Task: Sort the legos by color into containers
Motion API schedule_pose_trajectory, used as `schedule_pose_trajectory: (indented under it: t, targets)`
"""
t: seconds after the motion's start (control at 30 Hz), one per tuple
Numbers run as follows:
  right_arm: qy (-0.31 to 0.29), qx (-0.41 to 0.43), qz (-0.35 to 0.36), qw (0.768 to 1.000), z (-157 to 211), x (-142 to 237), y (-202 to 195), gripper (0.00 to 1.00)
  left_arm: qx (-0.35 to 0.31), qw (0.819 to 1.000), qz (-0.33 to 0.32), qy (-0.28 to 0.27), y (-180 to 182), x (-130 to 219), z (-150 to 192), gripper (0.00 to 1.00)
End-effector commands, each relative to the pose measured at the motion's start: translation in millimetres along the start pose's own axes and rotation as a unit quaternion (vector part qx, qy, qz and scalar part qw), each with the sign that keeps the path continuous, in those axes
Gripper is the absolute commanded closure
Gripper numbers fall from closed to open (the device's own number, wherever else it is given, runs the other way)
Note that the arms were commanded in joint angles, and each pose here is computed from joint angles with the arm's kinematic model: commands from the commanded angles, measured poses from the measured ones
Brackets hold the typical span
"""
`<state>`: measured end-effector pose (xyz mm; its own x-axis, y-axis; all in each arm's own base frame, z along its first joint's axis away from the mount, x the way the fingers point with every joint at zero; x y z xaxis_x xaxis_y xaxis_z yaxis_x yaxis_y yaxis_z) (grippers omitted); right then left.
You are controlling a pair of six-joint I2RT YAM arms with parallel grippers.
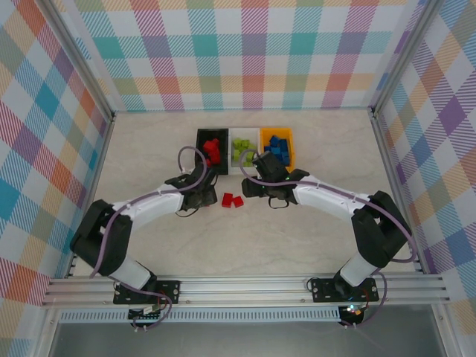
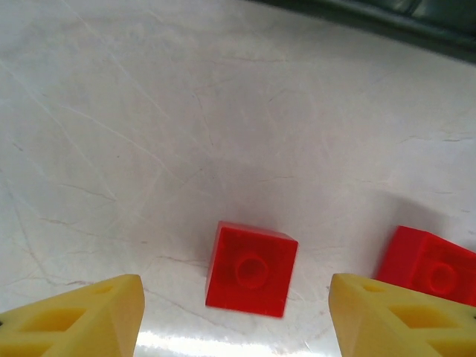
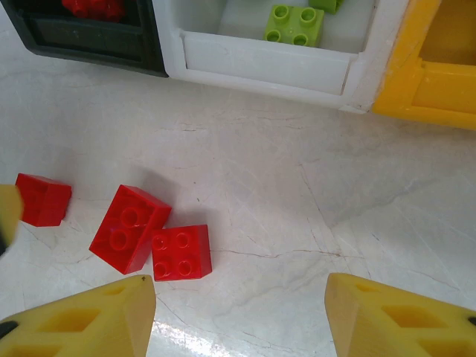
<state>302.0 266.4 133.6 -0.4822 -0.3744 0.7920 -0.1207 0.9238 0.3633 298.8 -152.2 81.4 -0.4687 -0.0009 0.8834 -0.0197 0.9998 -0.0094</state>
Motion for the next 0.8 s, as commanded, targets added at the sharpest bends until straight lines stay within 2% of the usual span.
schedule_pose_trajectory:
  t: [0.0, 0.17, 0.53, 0.63, 0.77]
  targets:
    - [-0.009, -0.009, 0.000, 1.000, -1, 3, -2, 0.38, -0.019, 1.000, -0.010, 0.013, -4, -17, 3, 0.33]
    - [-0.015, -0.007, 0.008, 1.000, -1, 8, -7, 0.38, -0.033, 0.999, -0.026, 0.028, -5, -34, 7, 0.36]
    - [-0.017, -0.006, 0.015, 1.000, 0, 6, -9, 0.38, -0.030, 0.999, -0.026, 0.030, -5, -33, 7, 0.66]
    - [-0.021, -0.010, 0.015, 1.000, 0, 8, -10, 0.38, -0.023, 1.000, -0.012, 0.014, -8, -18, -4, 0.66]
    - [-0.028, -0.015, 0.013, 0.999, -1, 10, -11, 0.38, -0.013, 0.999, -0.002, -0.032, -18, 10, -43, 0.67]
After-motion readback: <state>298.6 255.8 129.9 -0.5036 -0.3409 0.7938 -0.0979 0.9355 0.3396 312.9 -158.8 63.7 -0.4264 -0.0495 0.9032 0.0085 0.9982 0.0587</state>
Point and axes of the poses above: each hand's point on the last joint's axis, 136 mm out from that joint toward the fingers, its own x axis back along the fingers, its own y axis along the line the jaws close on, z = x × y, the point moved 3 cm from there along x, back along the fingers, and after that the axes turned 13 degrees about -x, right-handed, at the moved point
